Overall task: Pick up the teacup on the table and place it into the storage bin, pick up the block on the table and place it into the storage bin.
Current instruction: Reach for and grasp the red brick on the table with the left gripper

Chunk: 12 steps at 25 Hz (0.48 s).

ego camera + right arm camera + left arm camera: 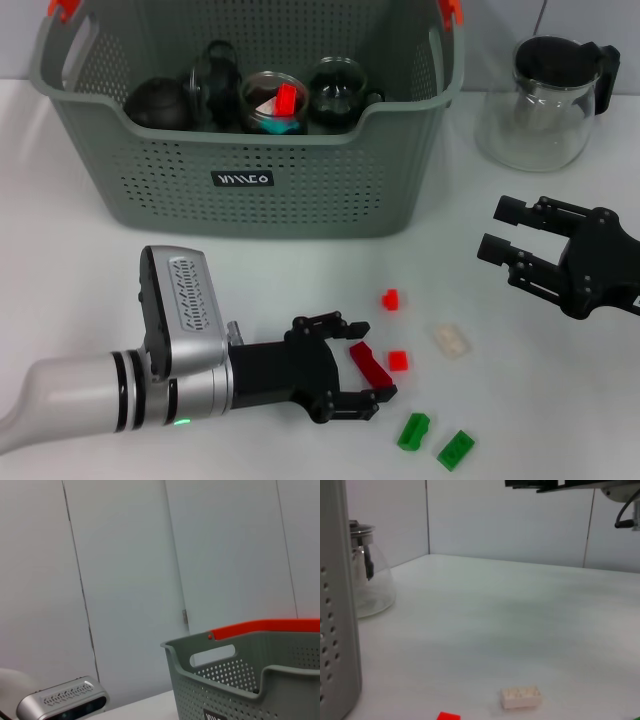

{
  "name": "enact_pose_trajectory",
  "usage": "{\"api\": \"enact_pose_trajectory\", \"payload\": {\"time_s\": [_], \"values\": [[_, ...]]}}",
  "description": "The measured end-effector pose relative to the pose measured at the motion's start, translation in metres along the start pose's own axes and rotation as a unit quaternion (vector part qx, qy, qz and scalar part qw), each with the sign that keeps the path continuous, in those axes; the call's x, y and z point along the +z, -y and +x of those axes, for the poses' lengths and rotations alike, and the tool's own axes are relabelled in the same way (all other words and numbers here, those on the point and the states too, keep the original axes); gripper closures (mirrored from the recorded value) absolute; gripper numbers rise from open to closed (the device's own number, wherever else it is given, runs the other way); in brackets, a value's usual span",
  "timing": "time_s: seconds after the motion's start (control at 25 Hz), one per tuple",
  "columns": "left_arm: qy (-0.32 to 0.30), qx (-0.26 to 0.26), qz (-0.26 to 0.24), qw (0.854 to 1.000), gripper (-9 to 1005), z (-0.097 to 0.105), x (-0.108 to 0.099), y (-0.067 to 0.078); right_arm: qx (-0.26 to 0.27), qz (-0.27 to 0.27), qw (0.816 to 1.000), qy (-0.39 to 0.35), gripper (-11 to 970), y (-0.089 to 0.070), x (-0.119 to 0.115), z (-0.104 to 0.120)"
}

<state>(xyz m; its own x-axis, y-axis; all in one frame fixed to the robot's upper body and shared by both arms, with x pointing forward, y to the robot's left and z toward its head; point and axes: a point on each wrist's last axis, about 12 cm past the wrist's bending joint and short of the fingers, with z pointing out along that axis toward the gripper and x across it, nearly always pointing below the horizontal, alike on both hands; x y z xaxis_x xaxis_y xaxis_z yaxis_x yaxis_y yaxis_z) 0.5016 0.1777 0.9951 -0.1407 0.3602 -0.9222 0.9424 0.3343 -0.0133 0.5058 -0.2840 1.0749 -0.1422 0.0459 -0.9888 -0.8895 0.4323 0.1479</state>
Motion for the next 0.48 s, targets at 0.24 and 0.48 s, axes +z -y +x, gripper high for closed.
{"api": "enact_pose_trajectory", "payload": {"time_s": [0.24, 0.48], "values": [[-0.005, -0.002, 0.000, 1.000, 186, 0.0015, 0.0008, 0.0007, 0.000, -0.001, 1.000, 0.001, 411, -0.0001, 0.0001, -0.0002], [-0.011, -0.006, -0.002, 1.000, 198, 0.0033, 0.0022, 0.0016, 0.000, -0.003, 1.000, 0.001, 411, 0.0000, 0.0008, -0.0009]]}}
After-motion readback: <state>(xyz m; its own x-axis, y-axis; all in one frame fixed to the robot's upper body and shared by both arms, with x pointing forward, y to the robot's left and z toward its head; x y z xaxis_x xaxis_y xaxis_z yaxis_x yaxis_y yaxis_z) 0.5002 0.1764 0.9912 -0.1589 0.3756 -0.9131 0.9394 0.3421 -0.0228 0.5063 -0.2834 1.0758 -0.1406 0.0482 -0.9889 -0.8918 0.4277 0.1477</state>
